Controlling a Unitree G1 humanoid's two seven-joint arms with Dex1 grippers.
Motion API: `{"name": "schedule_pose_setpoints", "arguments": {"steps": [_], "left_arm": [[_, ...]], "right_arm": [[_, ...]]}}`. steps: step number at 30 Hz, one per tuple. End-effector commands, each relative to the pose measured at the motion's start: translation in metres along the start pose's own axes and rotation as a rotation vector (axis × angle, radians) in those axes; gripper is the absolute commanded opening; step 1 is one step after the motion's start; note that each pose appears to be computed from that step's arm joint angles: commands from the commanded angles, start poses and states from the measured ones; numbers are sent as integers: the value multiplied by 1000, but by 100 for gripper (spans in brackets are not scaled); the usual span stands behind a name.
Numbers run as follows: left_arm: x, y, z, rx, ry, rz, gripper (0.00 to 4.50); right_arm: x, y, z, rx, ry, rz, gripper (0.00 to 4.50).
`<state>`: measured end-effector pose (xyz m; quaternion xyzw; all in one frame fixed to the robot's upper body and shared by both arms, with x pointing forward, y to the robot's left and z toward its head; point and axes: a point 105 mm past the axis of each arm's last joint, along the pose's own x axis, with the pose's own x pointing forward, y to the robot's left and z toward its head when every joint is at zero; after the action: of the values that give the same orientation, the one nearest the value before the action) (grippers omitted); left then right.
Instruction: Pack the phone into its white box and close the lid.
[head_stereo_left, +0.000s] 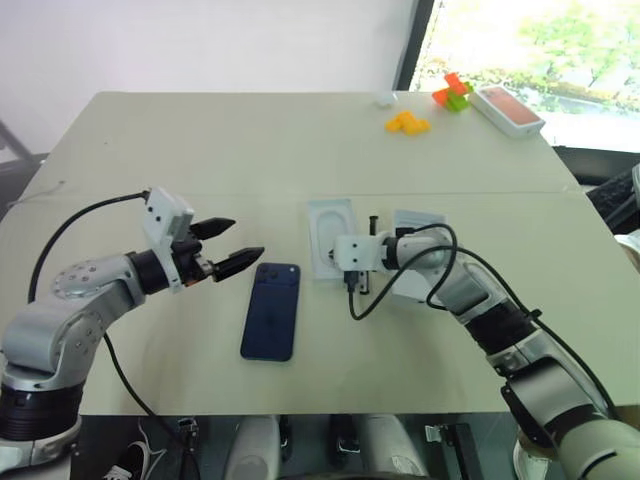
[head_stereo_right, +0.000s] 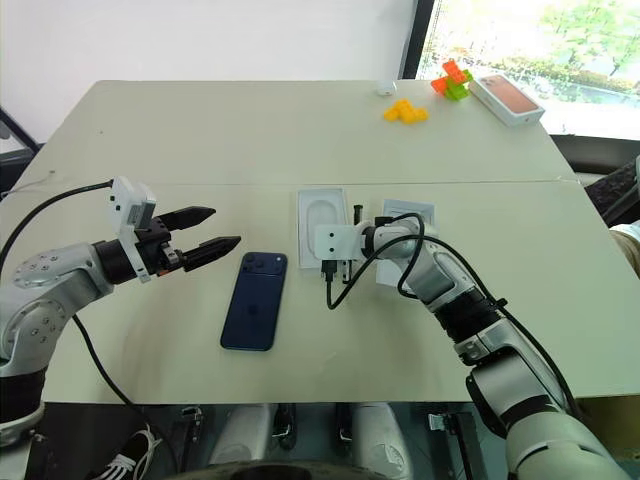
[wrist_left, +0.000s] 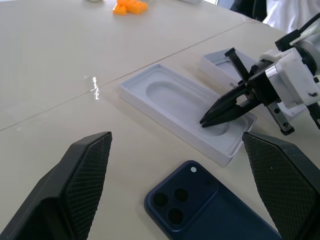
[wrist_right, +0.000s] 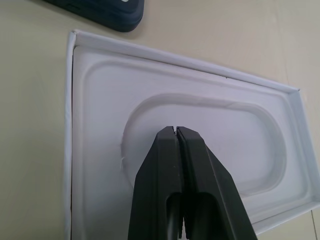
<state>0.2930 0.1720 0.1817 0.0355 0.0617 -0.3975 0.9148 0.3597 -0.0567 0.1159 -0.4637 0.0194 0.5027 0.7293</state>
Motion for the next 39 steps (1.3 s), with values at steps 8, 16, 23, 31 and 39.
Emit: {"name": "schedule_pose_setpoints", "arguments": {"steps": [8,16,23,31,39], "left_arm": [[-22,14,6,-76,18,66,444],[-61,6,-7,-249,73,62,444],[-87,-7,-29,-585,115,38,444],[-72,-23,-58,-719,220,27,444],[-47,-31,-74,-846,264,30,444]], "right_arm": [[-44,-33,56,179,-344,-62,9],[-58,10,62,82,-372,77,9],[-50,29,58,-83,-341,126,9],[-36,55,45,-311,-252,209,9],[-18,69,29,-463,-198,227,9]]}}
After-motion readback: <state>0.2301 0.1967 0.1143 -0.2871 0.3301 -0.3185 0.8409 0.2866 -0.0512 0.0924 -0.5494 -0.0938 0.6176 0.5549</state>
